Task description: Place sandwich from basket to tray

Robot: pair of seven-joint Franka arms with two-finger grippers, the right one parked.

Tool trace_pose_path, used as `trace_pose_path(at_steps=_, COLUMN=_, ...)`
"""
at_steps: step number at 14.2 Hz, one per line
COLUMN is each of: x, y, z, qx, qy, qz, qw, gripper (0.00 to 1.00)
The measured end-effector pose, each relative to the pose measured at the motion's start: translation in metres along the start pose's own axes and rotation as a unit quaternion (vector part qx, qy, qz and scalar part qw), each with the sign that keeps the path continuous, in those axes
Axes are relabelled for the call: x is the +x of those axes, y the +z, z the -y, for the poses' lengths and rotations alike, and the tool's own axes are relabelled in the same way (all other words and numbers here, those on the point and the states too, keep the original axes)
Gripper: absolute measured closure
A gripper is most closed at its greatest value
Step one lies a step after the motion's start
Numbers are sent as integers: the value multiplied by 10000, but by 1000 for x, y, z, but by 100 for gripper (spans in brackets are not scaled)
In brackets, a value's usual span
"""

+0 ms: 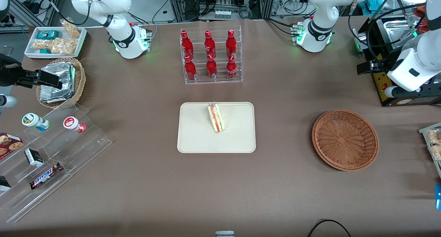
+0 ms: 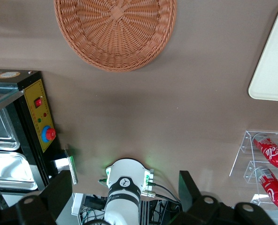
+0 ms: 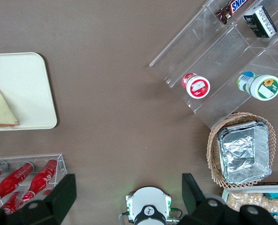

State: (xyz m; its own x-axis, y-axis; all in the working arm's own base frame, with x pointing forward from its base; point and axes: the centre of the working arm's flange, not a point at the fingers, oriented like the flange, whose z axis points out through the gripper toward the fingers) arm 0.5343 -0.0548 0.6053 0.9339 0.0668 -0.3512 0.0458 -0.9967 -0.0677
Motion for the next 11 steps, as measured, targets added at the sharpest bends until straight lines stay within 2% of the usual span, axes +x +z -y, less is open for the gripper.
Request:
trace_pose_path(at_steps=3, x=-6, y=-8, z=-17, qx=21, qy=134, qz=-162, qw=9998, gripper=0)
trace_pose_path(at_steps=7, x=-14, y=-11, z=-19, qx=51, qy=-102, qz=-151, qw=9998, gripper=0)
trace_pose_path(at_steps=11, x=-5, y=-5, z=-6, qx=-39, qy=-306, qz=-226, qw=9993, gripper=0)
